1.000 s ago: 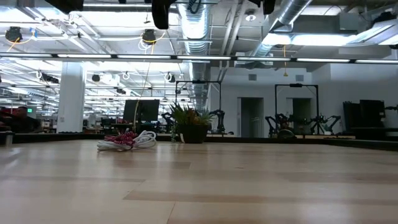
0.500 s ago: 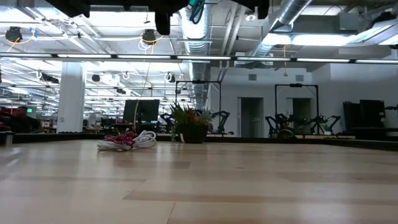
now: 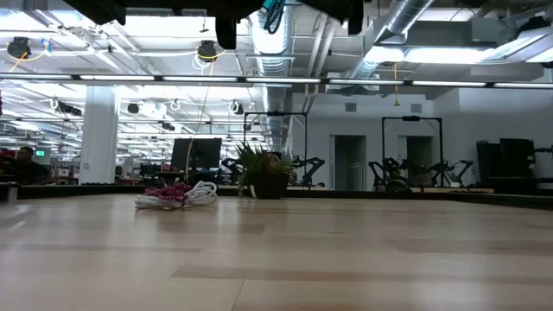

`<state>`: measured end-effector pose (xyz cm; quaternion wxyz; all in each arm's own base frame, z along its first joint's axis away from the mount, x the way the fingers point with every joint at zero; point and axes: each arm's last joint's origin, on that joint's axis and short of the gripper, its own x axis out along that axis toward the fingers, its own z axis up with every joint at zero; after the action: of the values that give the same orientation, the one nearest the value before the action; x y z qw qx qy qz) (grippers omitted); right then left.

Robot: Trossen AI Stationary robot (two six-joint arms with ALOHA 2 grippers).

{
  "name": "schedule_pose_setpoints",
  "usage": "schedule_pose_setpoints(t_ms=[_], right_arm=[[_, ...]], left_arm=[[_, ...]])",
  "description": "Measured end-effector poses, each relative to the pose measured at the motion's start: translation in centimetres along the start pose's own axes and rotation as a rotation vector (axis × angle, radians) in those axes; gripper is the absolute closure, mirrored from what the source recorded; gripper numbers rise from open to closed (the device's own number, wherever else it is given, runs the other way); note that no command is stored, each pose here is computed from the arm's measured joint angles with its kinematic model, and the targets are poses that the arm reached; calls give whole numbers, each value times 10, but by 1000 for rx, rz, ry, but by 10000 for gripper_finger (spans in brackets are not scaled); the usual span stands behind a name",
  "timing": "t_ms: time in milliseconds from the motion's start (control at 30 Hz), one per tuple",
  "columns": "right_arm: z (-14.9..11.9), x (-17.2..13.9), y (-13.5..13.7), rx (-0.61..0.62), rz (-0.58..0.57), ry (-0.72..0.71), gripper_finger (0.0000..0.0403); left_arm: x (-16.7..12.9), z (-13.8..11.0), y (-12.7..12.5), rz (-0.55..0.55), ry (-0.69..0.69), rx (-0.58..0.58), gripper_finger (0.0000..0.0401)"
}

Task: Pick and place USB-C Cables
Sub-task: Put the blue charger cable into the white bin

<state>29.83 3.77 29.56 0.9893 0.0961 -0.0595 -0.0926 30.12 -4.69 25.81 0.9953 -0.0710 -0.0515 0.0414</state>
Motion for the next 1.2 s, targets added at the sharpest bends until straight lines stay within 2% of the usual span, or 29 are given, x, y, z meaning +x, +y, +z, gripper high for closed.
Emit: schedule_pose_setpoints(t_ms=[200, 367, 533, 700, 733, 1067, 1200], right_arm=[[-11, 14, 4, 3, 15, 18, 75], [-6, 19, 12, -17, 5, 6, 122], [-6, 17, 13, -18, -16, 29, 216], [-5, 12, 18, -16, -2, 56, 362], [-5, 12, 18, -19, -2, 58, 379], [-5, 12, 17, -20, -10, 62, 392], [-5, 13, 15, -21, -16, 62, 392]], left_arm=[[0, 0, 1, 4, 4, 4, 399], [0, -3, 1, 6, 29, 7, 399], [0, -3, 2, 11, 28, 6, 399], [0, -4, 2, 18, 36, 11, 399], [0, -4, 2, 13, 36, 11, 399], [0, -6, 3, 35, 50, 15, 397], [0, -6, 3, 47, 56, 13, 380]])
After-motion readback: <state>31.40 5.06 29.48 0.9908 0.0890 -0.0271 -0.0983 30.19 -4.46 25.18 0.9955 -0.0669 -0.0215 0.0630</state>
